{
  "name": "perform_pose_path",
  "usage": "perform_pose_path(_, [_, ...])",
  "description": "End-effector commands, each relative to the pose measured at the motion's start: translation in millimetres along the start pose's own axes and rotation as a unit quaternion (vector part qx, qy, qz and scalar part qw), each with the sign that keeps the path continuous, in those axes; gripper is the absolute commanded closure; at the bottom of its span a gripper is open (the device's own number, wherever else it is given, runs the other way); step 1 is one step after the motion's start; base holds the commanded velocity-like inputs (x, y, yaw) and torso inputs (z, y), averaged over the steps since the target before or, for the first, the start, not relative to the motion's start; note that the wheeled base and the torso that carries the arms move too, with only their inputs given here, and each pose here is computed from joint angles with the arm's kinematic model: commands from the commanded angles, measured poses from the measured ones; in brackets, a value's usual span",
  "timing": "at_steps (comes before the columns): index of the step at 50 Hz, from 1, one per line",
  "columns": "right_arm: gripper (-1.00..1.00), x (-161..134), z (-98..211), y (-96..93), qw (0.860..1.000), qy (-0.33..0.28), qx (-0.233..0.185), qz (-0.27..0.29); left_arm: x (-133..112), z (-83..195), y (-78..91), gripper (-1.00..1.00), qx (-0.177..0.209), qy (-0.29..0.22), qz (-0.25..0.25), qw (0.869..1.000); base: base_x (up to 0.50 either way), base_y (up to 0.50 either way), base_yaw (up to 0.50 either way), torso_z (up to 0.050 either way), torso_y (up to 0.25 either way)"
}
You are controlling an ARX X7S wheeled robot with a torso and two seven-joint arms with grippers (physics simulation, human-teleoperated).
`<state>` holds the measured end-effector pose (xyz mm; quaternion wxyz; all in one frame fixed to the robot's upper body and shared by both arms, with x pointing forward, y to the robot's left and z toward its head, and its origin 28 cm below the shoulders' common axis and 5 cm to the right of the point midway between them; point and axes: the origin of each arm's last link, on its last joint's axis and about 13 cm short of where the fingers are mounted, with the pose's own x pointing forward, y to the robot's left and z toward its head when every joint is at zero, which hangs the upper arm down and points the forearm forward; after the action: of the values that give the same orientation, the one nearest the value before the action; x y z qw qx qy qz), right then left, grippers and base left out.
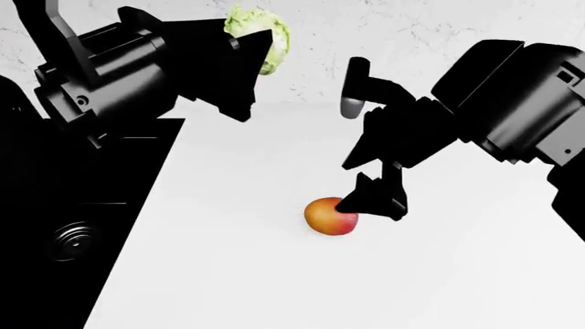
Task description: Pick the brussel sprout, mango from the counter and place them in the cabinet. Then close the cabinet.
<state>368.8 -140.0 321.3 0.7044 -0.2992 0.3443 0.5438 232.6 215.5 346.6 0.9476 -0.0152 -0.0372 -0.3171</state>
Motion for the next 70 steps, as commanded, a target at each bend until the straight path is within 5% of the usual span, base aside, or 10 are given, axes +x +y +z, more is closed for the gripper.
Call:
perform_pose_path(1, [-1.0,15,-3,-5.7,0.999,0.029,0.004,0.02,-1,1,-0.9,1.0,-0.001,-0.003,-0.002,1.0,0.0,0.0,0.0,0.0,0.0])
perform_pose_path(47, [-1.0,64,-3,-18.6,0.994,0.072,-0.003,0.082,-1,-2,-0.7,1.0,-0.003,-0.002,-0.008,1.0,0.0,0.0,0.0,0.0,0.0])
perform_pose_path(48, [1.0,63,-2,-18.3,0.994,0.069,-0.004,0.081,-1,-2,-0.7,1.0,-0.003,-0.001,-0.008,1.0,0.0,0.0,0.0,0.0,0.0])
perform_pose_path(70, [1.0,-15,11,5.8,0.999,0.026,-0.013,-0.037,-3,-1,-0.9,1.0,-0.001,-0.003,-0.007,1.0,0.0,0.0,0.0,0.0,0.0])
